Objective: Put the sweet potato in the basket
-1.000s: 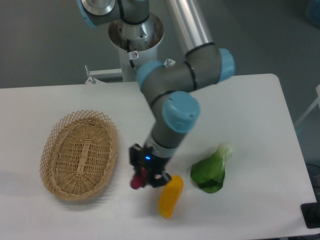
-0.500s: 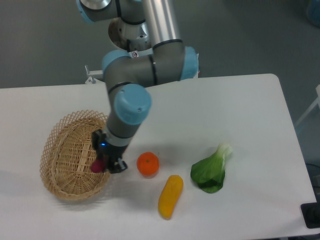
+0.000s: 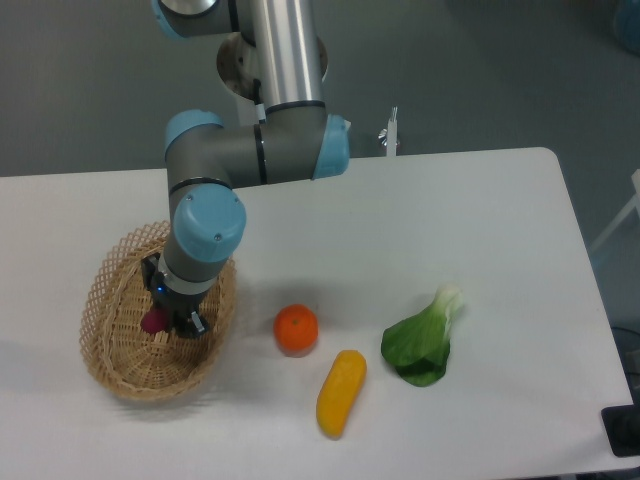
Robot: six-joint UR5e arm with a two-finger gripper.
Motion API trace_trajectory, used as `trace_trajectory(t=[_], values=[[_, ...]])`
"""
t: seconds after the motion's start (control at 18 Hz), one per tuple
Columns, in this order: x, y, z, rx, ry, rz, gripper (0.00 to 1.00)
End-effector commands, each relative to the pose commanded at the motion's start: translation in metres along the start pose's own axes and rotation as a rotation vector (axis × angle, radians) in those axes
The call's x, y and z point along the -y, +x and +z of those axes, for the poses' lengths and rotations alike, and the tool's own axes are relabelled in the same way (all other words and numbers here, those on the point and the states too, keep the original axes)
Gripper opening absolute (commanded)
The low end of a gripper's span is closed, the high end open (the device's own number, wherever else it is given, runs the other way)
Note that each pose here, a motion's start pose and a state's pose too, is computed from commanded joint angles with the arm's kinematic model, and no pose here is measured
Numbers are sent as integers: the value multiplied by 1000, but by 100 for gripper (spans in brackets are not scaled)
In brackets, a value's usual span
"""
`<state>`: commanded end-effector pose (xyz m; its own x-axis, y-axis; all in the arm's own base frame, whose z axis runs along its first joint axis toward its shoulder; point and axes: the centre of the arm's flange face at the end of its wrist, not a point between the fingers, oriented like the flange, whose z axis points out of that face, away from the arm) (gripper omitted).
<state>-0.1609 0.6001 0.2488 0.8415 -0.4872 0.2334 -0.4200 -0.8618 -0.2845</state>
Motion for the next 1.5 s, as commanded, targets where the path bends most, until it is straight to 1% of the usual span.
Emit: trace_trajectory(t=[0.06,0.11,0.17,0.22,0.33,0.44,0.61,0.72,0.78,0.83,0.94,1.06,1.33,1.39,1.5], values=[[0,0,0,0,0,-2,64],[0,0,-1,2,1,3,86],[0,0,-1,2,1,3,94],[1,0,-3,7,4,3,100],[3,3,-12,21,13,10,100],[3,3,-32,59,21,14,100],[-24,-17,-74,175,-43,-26,100],[-52,-32,-92,249,-146,-60,100],[-68,-38,-107,280,-187,-62,100],[-84,-45,-121,298,-205,-46,100],[-110,-60,-137,307,-216,-12,100],[-143,-78,-158,327,-216,-13,100],[-217,-113,-208,365,-234,38,100],[-230,-121,-216,371,-237,44,100],[-256,-135,-221,368,-241,40,100]])
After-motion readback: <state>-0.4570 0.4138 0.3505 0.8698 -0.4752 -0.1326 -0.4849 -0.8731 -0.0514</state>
